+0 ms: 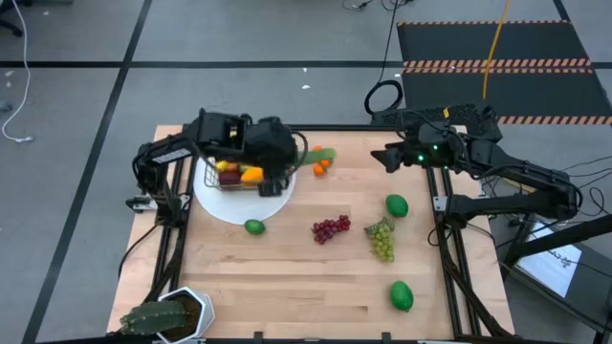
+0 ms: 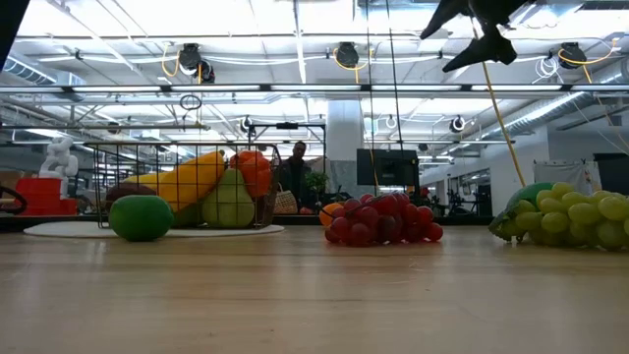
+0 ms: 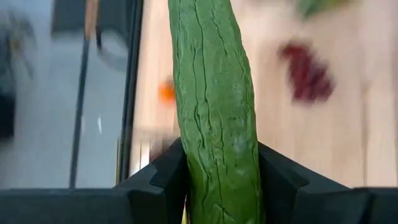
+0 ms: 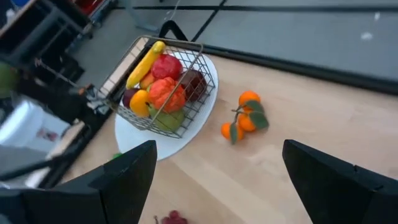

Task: Build produce basket
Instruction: Put the cucumber into the wired basket

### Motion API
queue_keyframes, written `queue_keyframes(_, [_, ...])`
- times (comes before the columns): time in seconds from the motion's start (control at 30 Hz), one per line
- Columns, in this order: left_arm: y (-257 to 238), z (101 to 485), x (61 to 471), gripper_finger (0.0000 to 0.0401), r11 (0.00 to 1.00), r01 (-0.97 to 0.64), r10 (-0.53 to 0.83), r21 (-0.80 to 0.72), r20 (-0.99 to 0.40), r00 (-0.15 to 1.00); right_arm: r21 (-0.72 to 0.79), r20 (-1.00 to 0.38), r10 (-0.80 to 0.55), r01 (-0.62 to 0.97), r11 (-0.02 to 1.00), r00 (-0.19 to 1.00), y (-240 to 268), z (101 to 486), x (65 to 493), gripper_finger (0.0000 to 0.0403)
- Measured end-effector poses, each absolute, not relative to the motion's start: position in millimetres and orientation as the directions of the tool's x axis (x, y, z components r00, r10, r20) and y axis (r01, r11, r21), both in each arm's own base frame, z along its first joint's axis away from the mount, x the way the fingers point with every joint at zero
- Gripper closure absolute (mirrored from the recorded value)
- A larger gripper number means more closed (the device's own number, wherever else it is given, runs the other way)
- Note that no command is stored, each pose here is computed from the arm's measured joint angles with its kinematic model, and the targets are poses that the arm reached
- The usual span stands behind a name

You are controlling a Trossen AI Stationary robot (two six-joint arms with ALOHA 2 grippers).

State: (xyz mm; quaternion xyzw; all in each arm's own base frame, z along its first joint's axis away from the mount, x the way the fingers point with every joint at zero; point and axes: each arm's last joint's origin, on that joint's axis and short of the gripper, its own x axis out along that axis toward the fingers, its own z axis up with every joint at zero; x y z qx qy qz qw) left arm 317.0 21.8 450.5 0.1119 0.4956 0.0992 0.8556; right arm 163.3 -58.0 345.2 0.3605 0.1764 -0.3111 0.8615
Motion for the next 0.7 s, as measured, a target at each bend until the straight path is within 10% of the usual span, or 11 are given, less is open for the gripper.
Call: queue_keyframes(0.7, [142, 330, 242, 0.0254, 0.928, -0.358, 0.153, 0.104, -0.982, 0.113, 0.749, -0.326, -0.467, 0.526, 0.403, 0.822, -75, 349, 216, 0.0062])
